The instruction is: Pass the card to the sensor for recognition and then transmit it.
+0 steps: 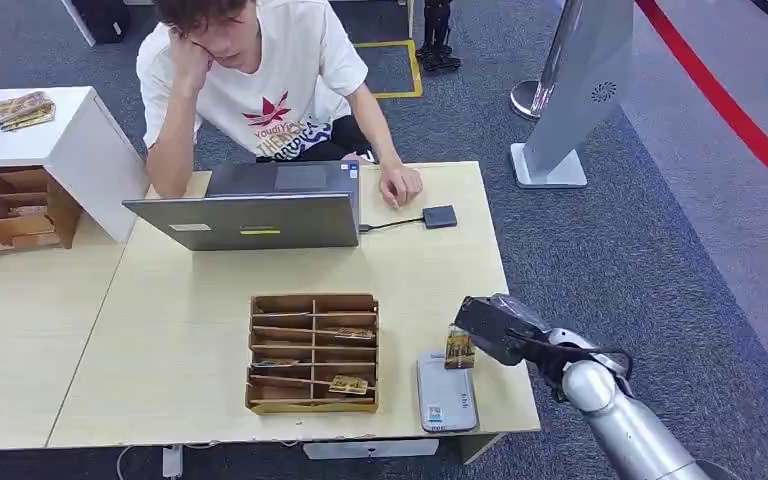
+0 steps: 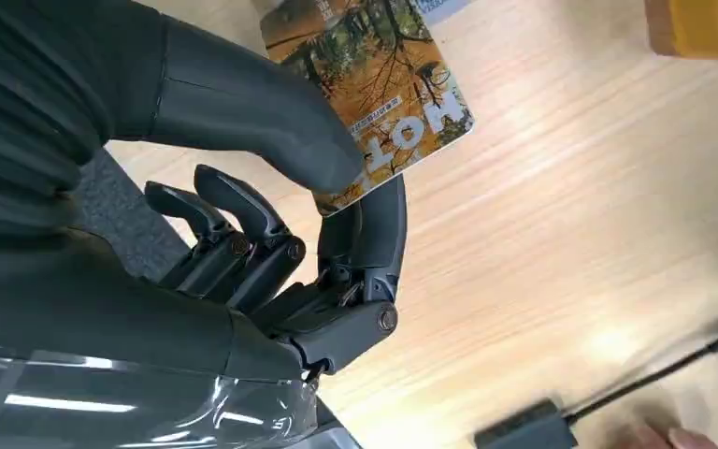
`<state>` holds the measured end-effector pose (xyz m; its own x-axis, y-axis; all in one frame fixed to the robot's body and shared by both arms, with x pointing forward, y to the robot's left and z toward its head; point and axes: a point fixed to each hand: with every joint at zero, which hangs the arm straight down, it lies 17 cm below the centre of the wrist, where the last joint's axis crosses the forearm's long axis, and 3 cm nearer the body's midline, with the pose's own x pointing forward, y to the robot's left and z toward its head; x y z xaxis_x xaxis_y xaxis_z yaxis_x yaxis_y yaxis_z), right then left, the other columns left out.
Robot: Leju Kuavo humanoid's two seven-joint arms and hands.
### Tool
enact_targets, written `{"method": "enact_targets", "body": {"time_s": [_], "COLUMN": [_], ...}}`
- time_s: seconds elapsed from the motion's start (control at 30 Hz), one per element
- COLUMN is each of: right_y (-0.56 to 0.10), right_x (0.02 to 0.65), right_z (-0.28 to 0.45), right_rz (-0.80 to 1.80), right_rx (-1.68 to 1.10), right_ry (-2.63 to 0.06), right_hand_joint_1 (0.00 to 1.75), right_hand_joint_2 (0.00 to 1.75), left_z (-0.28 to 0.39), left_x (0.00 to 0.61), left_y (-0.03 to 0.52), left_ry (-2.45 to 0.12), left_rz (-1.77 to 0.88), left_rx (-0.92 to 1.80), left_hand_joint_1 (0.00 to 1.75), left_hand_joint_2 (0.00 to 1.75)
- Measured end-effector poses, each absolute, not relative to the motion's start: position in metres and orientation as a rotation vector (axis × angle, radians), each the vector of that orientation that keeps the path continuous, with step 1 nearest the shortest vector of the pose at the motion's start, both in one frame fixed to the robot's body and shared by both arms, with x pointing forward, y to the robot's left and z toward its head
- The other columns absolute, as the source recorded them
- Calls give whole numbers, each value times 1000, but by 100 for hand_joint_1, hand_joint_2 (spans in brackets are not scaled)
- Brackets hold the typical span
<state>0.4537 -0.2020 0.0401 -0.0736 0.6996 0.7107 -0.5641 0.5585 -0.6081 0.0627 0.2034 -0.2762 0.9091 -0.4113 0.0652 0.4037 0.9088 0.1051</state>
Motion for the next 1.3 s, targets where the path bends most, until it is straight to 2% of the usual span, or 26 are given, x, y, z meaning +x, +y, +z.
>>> {"method": "enact_targets", "body": {"time_s": [0.93,1.3], "right_y": [-227,-222], "right_x": [440,441], "right_z": [11,51], "right_rz": [1241,1263], "right_rx": [-105,-28], "right_ry": [-1096,-1164], "right_hand_joint_1": [175,175], "right_hand_joint_2": [175,175], "left_z": [-278,-278], "left_x": [52,49], "left_y": [208,206], "left_ry": [-60,-57], "left_rz": [-295,-236], "left_rx": [77,64], "left_hand_joint_1": [0,0], "left_hand_joint_2": [0,0]}}
